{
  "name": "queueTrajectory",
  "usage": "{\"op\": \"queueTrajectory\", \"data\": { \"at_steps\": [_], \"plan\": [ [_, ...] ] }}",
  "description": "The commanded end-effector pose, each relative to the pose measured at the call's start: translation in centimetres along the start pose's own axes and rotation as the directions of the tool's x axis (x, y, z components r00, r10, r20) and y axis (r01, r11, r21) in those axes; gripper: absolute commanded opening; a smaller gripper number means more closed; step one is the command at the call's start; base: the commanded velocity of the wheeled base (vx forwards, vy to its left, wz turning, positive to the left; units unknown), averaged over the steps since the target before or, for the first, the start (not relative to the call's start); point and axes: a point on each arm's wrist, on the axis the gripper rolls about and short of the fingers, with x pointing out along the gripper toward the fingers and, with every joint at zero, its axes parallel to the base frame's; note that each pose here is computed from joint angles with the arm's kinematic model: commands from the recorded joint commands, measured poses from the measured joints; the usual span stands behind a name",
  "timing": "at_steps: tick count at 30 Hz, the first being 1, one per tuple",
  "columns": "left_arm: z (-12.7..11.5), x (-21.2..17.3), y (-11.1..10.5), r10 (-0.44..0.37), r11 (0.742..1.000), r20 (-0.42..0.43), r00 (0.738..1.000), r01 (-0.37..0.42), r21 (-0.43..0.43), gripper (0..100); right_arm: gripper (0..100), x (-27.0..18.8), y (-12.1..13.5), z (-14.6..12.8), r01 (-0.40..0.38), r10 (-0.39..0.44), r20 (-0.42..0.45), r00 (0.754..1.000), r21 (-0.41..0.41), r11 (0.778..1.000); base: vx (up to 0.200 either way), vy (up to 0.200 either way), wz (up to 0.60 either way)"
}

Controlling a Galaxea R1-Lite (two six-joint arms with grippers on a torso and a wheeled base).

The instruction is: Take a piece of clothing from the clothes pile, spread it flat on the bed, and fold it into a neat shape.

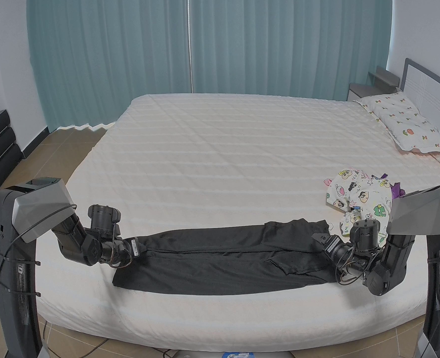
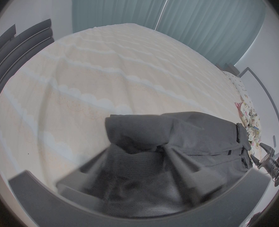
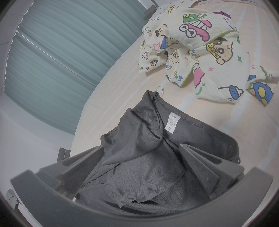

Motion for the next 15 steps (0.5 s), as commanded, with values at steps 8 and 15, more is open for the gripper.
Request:
{"op": "queueTrajectory", "data": {
  "at_steps": [8, 15],
  "plan": [
    [-0.34, -0.07, 0.35, 0.016, 1.0, -0.007, 1.0, -0.016, -0.002, 0, 100, 0.02, -0.05, 0.01, 0.001, -0.001, 0.0, 1.0, 0.001, 1.0, 0.0, 0.0, 0.0],
    [-0.69, -0.27, 0.43, 0.029, 1.0, -0.011, 1.0, -0.029, 0.0, 0, 100, 0.0, -0.01, 0.04, 0.0, 0.0, 0.001, 1.0, 0.001, 1.0, 0.0, 0.0, 0.0]
  ]
}}
